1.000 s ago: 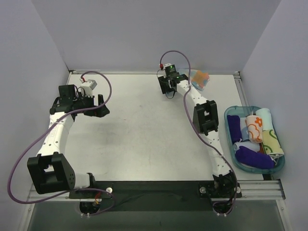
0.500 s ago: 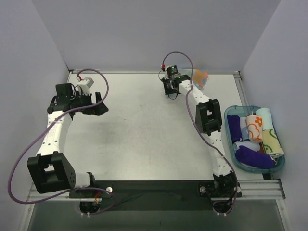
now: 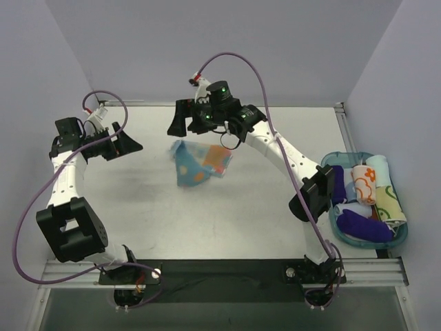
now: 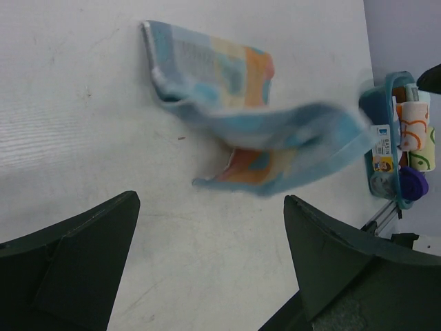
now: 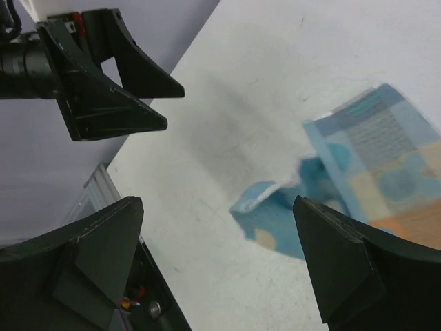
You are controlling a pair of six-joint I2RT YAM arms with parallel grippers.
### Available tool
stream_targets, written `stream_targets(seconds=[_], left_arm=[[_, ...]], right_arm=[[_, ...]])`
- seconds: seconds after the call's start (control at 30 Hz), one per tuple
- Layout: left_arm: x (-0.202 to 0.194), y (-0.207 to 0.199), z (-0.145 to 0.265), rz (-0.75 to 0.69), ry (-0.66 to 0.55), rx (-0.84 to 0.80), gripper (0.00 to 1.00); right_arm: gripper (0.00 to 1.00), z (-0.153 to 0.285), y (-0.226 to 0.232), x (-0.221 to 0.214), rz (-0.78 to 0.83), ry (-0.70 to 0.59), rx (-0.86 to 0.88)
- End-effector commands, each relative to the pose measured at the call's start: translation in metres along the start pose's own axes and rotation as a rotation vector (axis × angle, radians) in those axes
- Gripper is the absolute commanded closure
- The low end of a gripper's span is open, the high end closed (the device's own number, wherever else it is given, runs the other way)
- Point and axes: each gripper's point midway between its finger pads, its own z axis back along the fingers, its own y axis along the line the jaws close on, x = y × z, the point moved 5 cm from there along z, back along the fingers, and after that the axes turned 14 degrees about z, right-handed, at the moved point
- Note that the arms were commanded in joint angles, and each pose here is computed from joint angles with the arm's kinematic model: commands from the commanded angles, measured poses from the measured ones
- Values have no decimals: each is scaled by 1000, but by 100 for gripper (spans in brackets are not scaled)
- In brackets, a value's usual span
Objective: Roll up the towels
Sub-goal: Move the towel to the center of the board, then flatten the towel
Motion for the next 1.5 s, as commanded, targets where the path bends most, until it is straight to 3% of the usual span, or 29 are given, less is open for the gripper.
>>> stream_targets(seconds=[0.0,0.1,0.23,0.33,0.5,0.83,1.03,1.17,1.27,1.3,1.37,1.4,1.47], left_arm=[[8,-21,16,-69,-45,-14,3],[4,-11,16,-86,-43,49,4],[-11,6,12,-84,9,100,12],[-27,17,10,-70,75,144,18],[-51,36,18,-7,136,224,27],[-61,55,31,103,170,241,26],[-76,65,35,121,234,282,23],[-86,69,34,127,274,288,22],[-88,72,34,117,299,298,23],[-89,72,33,112,311,301,24],[-93,73,29,94,354,320,25],[-95,73,28,78,382,323,26],[-101,77,23,52,440,351,26]], right_arm=[[3,-6,-27,-21,-85,90,3],[4,16,-53,-29,27,113,-76],[19,36,-82,-58,214,237,-172],[34,34,-89,-88,241,368,-178],[45,16,-74,-130,272,517,-133],[42,-31,-23,-211,449,731,-107],[36,-50,-20,-232,499,781,-116],[39,-58,-29,-243,519,814,-151],[48,-61,-37,-251,524,839,-174],[64,-60,-40,-254,520,849,-176],[80,-57,-42,-253,505,851,-176],[94,-53,-47,-247,487,844,-178],[100,-45,-47,-241,448,835,-158]])
